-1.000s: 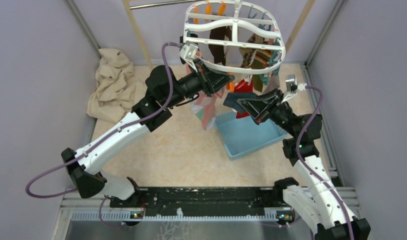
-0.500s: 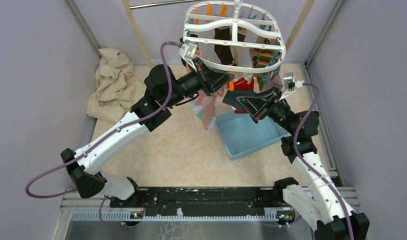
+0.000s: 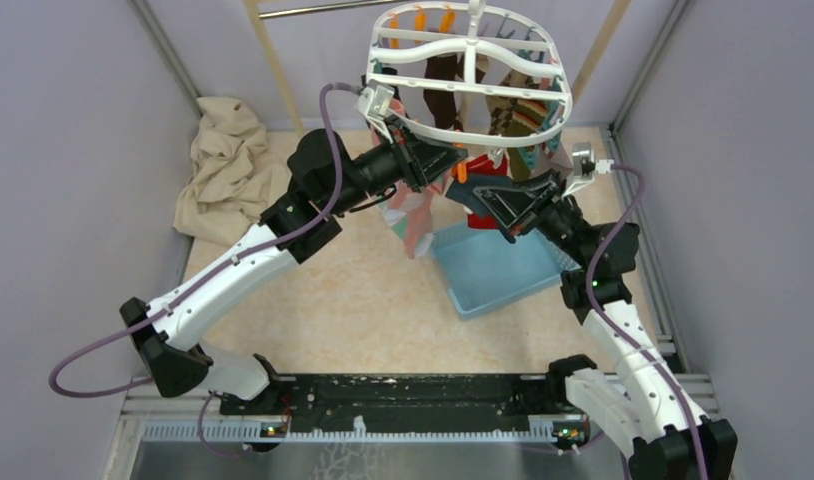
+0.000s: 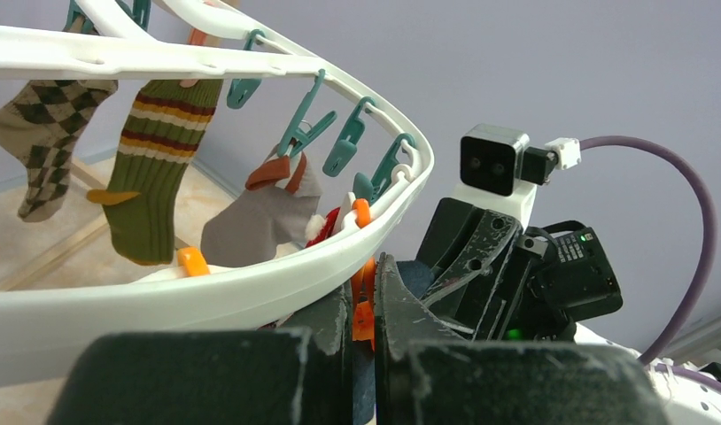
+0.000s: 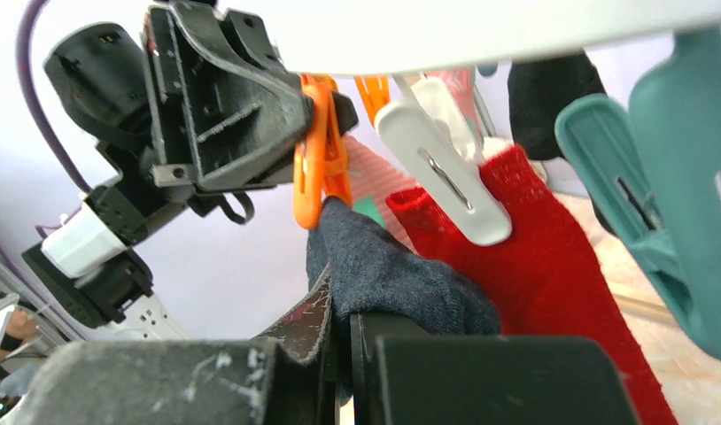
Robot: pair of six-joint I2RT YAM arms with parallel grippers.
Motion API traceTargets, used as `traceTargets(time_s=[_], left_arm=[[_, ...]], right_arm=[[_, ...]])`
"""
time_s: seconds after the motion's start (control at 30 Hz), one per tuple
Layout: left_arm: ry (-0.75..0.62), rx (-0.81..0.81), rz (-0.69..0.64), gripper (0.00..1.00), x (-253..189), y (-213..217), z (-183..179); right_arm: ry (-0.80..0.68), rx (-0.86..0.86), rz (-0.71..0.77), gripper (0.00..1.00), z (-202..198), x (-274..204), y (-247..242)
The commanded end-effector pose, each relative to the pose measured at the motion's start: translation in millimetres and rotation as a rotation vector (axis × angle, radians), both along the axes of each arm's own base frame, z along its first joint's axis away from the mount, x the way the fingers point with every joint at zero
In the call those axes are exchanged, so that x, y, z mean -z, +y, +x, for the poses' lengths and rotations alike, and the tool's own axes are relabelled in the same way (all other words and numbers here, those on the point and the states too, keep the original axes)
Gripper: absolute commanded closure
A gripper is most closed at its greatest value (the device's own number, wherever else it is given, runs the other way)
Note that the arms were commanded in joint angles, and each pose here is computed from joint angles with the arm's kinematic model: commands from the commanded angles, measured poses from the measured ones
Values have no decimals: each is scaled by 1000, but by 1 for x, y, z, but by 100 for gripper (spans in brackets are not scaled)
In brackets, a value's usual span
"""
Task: Clip the socks to the hanger
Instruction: Clamp the sock onto the hanger.
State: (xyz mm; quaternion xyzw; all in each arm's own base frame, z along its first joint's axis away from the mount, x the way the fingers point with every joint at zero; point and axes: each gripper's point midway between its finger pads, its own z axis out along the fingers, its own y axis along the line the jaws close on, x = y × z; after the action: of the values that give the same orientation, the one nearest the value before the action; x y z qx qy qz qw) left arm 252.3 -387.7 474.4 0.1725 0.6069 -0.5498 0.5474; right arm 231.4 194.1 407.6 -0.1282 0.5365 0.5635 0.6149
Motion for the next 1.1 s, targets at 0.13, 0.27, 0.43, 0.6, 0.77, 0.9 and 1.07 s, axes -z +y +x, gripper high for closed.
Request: traceTargets(time_s=[0.13, 0.27, 0.43, 0.6, 0.77, 0.9, 1.07], left_arm=[[-52, -8, -59, 100, -31, 16, -11], [-50, 0, -74, 100, -32, 14, -11], [-40, 11, -82, 100, -31, 9, -10], [-28, 2, -101, 100, -31, 11, -9], [-25, -6, -131, 100, -35, 14, -9], [-26, -6, -140, 100, -37, 15, -10], [-29, -12, -151, 100, -38, 17, -10]], right_arm=[[-106, 13, 250, 100, -14, -39, -19], [-104, 2, 310, 100, -17, -32, -24], [-116, -36, 346, 100, -21, -36, -23], [-157, -85, 441, 100, -28, -47, -29], [-178, -173, 530, 100, -29, -51, -31], [-163, -209, 554, 100, -23, -50, -29], [-145, -192, 533, 100, -22, -48, -25]])
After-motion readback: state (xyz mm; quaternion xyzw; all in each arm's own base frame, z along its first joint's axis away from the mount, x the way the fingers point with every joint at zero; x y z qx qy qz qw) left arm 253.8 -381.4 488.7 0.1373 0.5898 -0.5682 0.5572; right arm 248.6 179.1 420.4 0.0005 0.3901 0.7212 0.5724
